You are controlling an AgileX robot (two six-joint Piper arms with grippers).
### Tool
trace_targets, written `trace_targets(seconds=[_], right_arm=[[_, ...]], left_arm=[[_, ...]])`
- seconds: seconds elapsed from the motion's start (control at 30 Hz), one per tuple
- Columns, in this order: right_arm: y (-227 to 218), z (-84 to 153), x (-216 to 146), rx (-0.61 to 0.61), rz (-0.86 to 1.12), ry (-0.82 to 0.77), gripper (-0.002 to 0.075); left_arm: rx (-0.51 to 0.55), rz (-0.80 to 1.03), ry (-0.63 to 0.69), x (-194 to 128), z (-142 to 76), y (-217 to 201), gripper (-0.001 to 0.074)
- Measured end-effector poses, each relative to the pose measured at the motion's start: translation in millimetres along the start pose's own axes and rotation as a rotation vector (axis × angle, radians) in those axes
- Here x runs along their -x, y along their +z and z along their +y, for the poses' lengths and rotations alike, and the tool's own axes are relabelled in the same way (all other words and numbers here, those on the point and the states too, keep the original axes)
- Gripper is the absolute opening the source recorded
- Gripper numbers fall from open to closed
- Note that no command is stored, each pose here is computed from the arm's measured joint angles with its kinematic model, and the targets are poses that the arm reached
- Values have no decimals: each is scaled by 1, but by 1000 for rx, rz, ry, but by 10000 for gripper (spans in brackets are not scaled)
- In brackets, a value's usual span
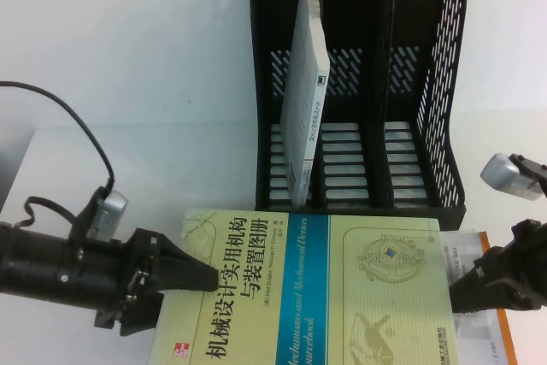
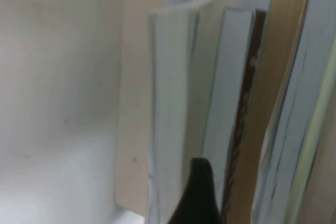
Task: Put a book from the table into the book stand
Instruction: Pick up the book with your left arm
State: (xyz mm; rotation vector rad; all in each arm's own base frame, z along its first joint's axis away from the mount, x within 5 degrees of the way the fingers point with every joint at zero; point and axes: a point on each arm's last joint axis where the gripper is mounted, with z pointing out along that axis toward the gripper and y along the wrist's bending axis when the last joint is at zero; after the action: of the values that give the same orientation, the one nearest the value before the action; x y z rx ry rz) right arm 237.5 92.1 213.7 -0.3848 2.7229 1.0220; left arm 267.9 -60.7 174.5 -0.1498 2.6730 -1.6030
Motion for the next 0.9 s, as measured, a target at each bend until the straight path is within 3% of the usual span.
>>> trace_targets(seconds=[0.2, 0.33, 0.63, 0.73, 0.9], right_arm=[[0, 0, 0, 0, 0, 0, -3], [0, 0, 0, 0, 1, 0, -3], [0, 0, 0, -1, 5, -4, -3], [0, 0, -1, 0, 8, -5, -3], [1, 2, -1, 5, 15, -8, -3]], left_arm=[[0, 39, 27, -4, -6, 10, 523], [-23, 53, 39, -5, -8, 10, 363], [-7, 76, 46, -7, -10, 8, 360], [31, 66, 75, -6, -21, 1, 360], [139, 13, 214, -5, -63, -27, 356]])
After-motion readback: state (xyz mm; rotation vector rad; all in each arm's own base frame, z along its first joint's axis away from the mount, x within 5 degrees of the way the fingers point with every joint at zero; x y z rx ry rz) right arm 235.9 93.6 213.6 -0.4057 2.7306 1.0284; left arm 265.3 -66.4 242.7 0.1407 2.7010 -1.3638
